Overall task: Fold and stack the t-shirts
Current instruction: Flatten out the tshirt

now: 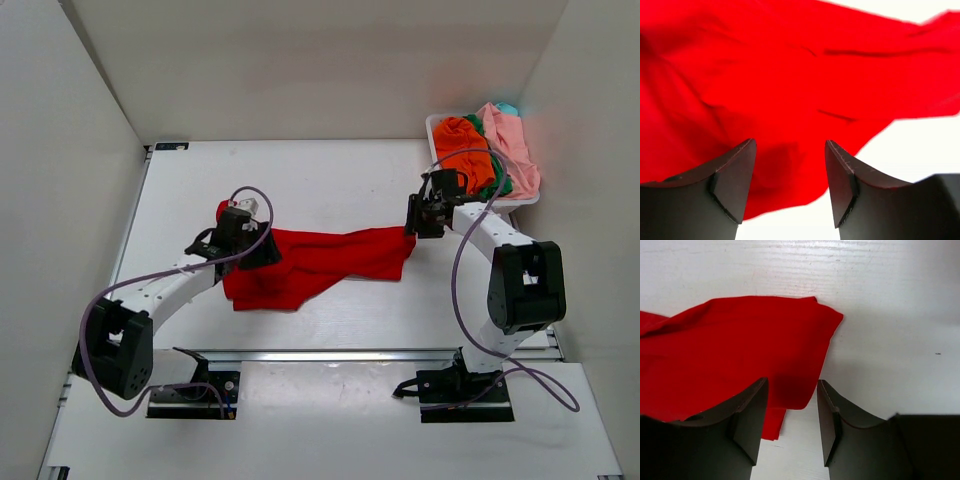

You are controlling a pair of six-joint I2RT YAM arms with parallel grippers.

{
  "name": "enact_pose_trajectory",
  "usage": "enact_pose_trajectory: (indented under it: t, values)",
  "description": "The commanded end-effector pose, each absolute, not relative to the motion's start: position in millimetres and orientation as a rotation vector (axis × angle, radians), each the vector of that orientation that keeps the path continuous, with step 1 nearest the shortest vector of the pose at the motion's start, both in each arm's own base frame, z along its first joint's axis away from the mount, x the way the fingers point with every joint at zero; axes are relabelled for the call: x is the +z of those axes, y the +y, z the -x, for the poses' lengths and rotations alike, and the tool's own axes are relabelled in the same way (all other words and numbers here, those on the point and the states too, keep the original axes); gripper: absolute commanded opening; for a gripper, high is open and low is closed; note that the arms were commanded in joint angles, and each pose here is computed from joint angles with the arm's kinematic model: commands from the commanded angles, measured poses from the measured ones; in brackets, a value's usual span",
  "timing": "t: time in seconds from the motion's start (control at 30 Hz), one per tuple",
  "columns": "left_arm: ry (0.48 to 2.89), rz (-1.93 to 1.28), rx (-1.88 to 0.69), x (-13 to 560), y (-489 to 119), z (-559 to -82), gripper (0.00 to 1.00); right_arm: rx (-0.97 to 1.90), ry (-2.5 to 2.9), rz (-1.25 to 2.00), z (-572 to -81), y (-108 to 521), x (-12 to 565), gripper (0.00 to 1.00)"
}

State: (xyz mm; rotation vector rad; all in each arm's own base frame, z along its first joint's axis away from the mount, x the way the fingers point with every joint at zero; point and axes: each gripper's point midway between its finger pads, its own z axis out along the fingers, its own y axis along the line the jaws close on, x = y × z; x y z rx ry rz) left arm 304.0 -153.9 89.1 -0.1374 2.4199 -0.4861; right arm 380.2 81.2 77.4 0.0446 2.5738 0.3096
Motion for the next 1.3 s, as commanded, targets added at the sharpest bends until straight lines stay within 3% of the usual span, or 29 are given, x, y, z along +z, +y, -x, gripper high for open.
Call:
enact_pose_trajectory:
  t: [0.0,0.2,0.4,0.77,0.83,0.87,0.93,0.97,1.27]
  values:
    - [2.443,0.139,-0.596,88,-173,-292,0.68,0.326,2.510,-0.037,-385,82,92,0.41]
    - [2.530,0.120,-0.552,73,-175,-283,0.65,0.324,2.528,-0.042,-384,82,85,0.40]
    - [2.556,0.113,-0.488,76,-162,-274,0.72,0.310,2.526,-0.039,-388,80,84,0.41]
    - [2.589,0.111,-0.481,58,-165,-270,0.69,0.268,2.520,-0.075,-403,71,77,0.43]
    - [2.612,0.106,-0.472,51,-165,-269,0.62,0.263,2.510,-0.097,-410,68,77,0.45]
    - [2.603,0.100,-0.479,53,-167,-272,0.47,0.265,2.513,-0.122,-413,67,73,0.47]
    - [2.618,0.093,-0.479,49,-166,-271,0.05,0.252,2.495,-0.144,-419,66,72,0.48]
    - [2.625,0.093,-0.479,47,-167,-269,0.00,0.245,2.485,-0.140,-423,65,72,0.49]
    - [2.563,0.126,-0.470,68,-153,-278,0.00,0.254,2.568,-0.222,-437,82,36,0.50]
